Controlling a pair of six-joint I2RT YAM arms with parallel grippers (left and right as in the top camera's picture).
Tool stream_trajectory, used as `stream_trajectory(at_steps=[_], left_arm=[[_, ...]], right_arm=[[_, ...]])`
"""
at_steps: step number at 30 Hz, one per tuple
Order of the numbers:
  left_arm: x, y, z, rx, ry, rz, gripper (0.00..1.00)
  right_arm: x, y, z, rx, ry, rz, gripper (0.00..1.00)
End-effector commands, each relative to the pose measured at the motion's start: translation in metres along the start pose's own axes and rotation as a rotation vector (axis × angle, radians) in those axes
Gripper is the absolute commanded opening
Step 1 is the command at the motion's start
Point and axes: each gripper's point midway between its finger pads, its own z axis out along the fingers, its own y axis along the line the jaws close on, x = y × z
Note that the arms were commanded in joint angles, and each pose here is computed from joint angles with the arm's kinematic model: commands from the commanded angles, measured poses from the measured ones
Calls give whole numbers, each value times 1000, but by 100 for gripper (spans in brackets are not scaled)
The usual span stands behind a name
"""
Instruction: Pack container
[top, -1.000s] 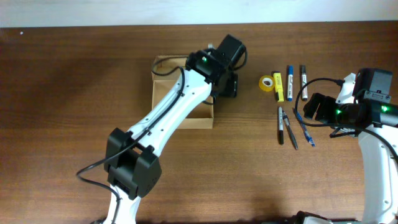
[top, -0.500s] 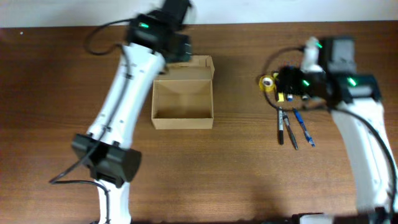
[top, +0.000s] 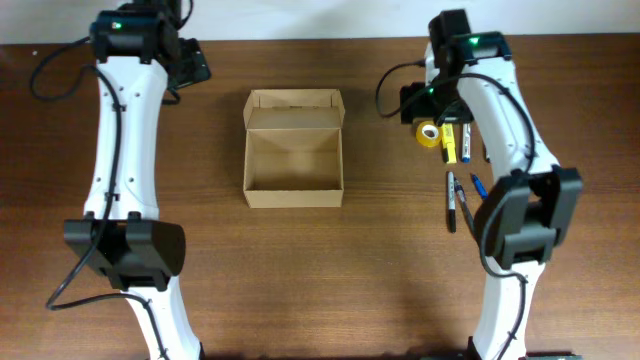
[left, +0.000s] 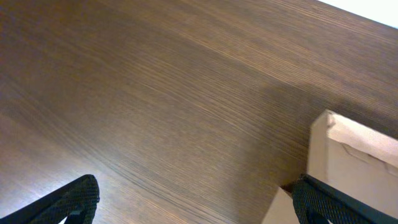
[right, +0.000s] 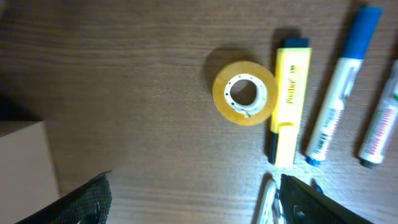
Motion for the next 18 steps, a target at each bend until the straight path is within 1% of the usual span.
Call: stream_trajectory(at_steps=[1, 8, 18], left_arm=[[-6, 12, -1, -17, -11, -10, 100], [-7, 13, 0, -18, -11, -13, 100], [-7, 13, 0, -18, -11, -13, 100]], right_arm=[[-11, -1, 6, 13, -22, -19, 87], [-29, 0, 34, 5, -58, -21, 87], [-28, -2, 66, 14, -23, -19, 87]])
